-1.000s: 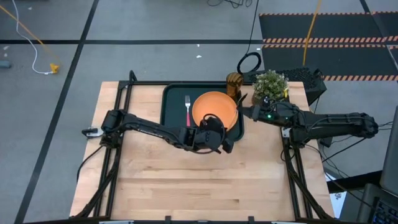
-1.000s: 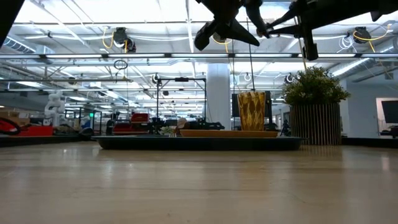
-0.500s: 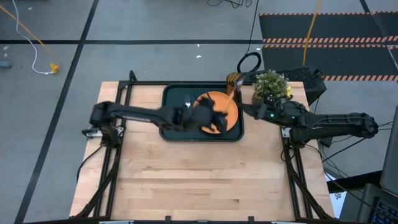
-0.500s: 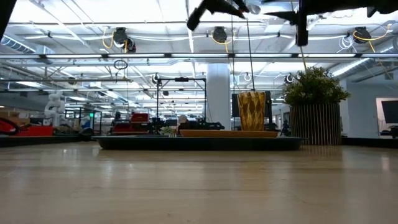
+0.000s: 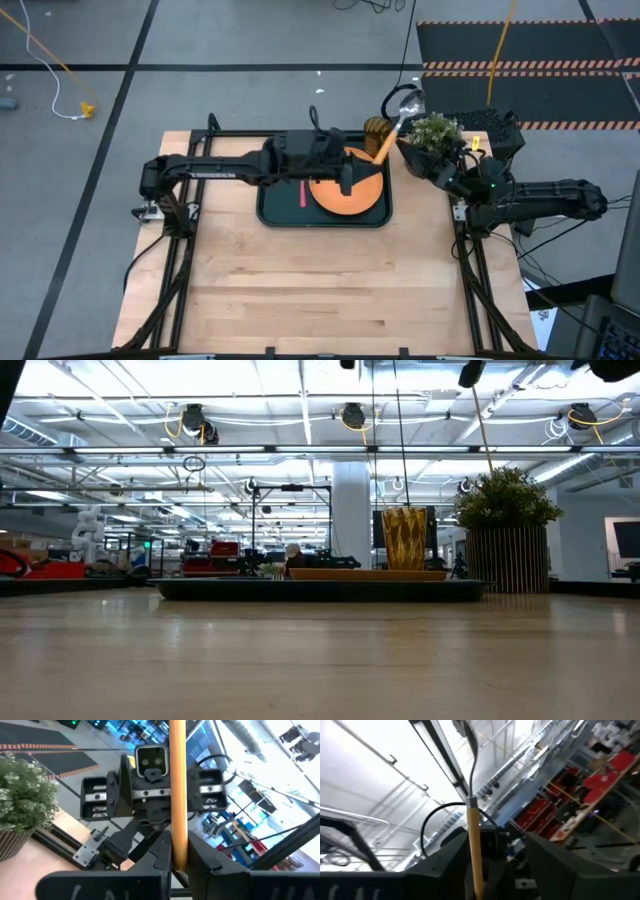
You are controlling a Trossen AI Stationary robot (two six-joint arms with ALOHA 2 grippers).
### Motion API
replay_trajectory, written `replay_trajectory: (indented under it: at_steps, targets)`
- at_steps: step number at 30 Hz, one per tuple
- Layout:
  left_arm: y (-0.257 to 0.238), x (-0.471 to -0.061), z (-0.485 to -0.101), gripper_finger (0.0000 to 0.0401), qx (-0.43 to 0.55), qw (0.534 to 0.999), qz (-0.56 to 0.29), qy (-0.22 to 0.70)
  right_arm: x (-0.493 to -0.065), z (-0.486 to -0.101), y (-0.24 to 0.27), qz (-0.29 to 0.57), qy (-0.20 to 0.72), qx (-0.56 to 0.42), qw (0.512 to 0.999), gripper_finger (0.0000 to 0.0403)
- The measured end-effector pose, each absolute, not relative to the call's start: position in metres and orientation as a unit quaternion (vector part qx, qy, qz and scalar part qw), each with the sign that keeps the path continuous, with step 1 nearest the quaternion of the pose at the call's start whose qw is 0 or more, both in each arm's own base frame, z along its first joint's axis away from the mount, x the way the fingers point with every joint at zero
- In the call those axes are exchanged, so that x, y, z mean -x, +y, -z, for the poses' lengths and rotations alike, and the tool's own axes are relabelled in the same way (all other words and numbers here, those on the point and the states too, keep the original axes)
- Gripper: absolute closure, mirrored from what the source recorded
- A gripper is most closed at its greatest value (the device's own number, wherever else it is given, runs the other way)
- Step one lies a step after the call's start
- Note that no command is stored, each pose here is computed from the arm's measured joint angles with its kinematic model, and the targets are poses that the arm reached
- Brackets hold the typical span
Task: Pick and place plate/cup/fork/spoon on tray
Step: Put the orange spoon to the left of the pink fork on the black tray
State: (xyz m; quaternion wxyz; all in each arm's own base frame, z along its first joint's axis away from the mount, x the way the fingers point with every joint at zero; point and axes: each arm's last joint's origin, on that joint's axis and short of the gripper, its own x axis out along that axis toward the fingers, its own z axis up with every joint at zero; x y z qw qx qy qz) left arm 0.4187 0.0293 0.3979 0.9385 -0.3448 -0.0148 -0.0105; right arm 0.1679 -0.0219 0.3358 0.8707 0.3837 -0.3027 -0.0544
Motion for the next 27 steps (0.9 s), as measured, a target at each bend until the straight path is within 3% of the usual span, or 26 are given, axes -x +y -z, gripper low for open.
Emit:
replay_trajectory:
  at_steps: [11,15,22,27]
  targets:
    - [0.032,-0.438,-0.380,0.0373,0.355,0.934,0.037,-0.028,-0.191,-0.346,-0.024,0.083,-0.258,-0.356,0.894,0.0221]
    - [0.037,-0.438,-0.380,0.0373,0.350,0.936,0.032,-0.030,-0.191,-0.346,-0.024,0.083,-0.259,-0.356,0.894,0.0261]
    - [0.045,-0.437,-0.378,0.0350,0.357,0.933,0.019,-0.027,-0.191,-0.345,-0.024,0.086,-0.251,-0.355,0.896,0.0381]
    - [0.045,-0.435,-0.380,0.0312,0.327,0.945,0.015,-0.022,-0.190,-0.343,-0.026,0.098,-0.238,-0.355,0.899,0.0380]
